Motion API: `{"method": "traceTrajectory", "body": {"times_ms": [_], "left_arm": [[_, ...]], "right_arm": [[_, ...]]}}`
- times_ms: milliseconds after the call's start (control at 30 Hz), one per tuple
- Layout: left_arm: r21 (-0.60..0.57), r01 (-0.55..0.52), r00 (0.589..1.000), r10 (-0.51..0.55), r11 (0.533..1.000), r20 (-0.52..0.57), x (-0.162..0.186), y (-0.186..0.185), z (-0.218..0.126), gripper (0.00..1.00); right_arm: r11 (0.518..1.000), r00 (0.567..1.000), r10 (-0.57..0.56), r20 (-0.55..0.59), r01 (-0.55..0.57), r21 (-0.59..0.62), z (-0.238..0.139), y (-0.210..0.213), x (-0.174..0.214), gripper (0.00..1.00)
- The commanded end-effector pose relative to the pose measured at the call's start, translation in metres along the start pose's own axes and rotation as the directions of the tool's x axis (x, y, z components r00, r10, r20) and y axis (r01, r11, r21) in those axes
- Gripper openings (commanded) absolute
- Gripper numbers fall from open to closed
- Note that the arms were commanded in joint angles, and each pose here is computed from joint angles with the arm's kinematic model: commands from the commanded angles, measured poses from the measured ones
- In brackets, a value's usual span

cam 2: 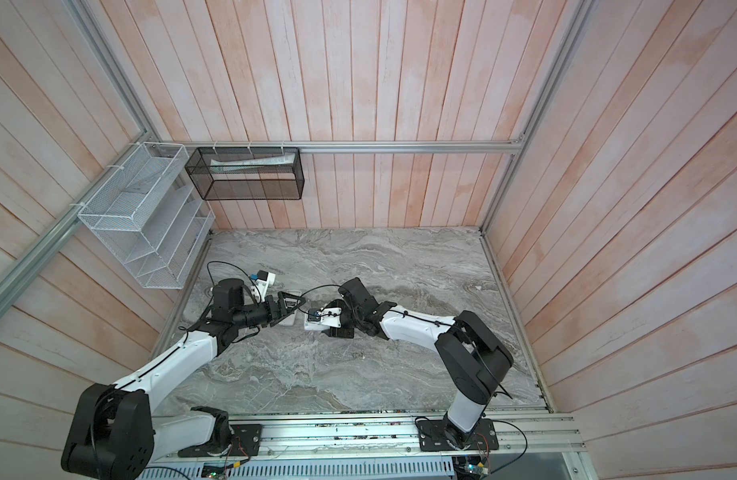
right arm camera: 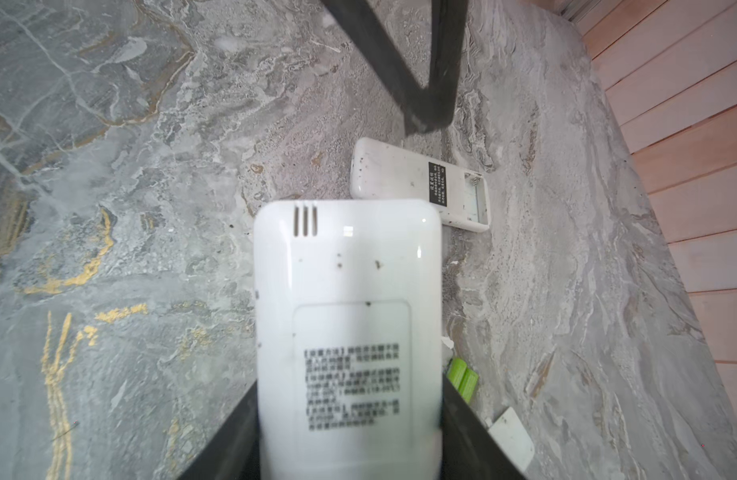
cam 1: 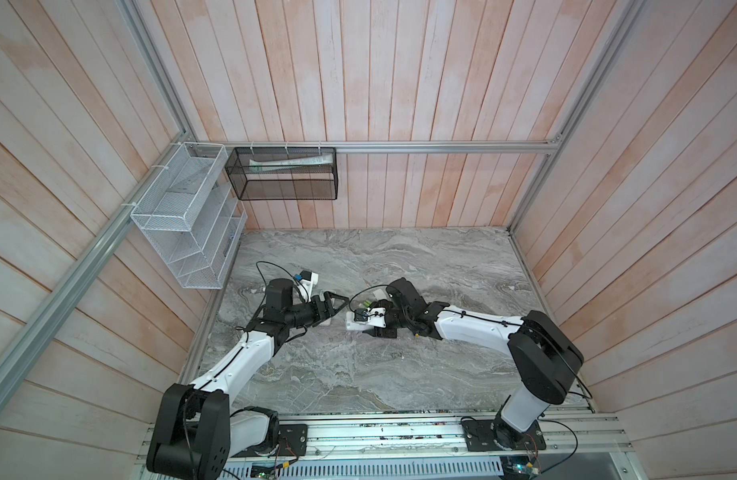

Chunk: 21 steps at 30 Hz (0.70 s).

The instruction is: Unload the batteries from the remote control

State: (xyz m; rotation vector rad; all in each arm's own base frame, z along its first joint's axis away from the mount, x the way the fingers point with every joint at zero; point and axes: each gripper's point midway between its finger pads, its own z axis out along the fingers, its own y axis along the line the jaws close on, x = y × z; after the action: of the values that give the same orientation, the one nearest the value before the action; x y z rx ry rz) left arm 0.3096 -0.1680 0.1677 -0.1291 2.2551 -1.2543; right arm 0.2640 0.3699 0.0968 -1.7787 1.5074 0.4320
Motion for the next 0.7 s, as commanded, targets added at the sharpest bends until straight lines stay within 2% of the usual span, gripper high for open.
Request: {"method": "traceTrajectory", "body": {"times_ms": [0,67,233,667], "left_arm": [[-0.189,0.057,0.994,-0.038,0.98,0.103,-0.017,0.023,-0.02,0.94],[-0.232,0.053,0.989,-0.019,0.971,0.146,-0.026,0.023,-0.03,0.94],[-0.22,0.033,0.978,0.014,0.975,0.209,-0.036,0.009,-0.043,0.94],[-0.22,0.043,0.984,-0.003,0.975,0.18,-0.029,0.016,-0.038,0.93]], "right_arm": [[0.998,0.999,0.012,-0.031,-0.014,-0.06,0.009,0.008,0.004,0.4],[0.996,0.999,0.018,-0.045,-0.022,-0.085,0.014,0.01,0.006,0.41],[0.989,0.995,0.03,-0.095,-0.044,-0.143,0.028,0.016,0.015,0.44],[0.968,0.985,0.058,-0.161,-0.095,-0.232,0.049,0.025,0.027,0.48]]}}
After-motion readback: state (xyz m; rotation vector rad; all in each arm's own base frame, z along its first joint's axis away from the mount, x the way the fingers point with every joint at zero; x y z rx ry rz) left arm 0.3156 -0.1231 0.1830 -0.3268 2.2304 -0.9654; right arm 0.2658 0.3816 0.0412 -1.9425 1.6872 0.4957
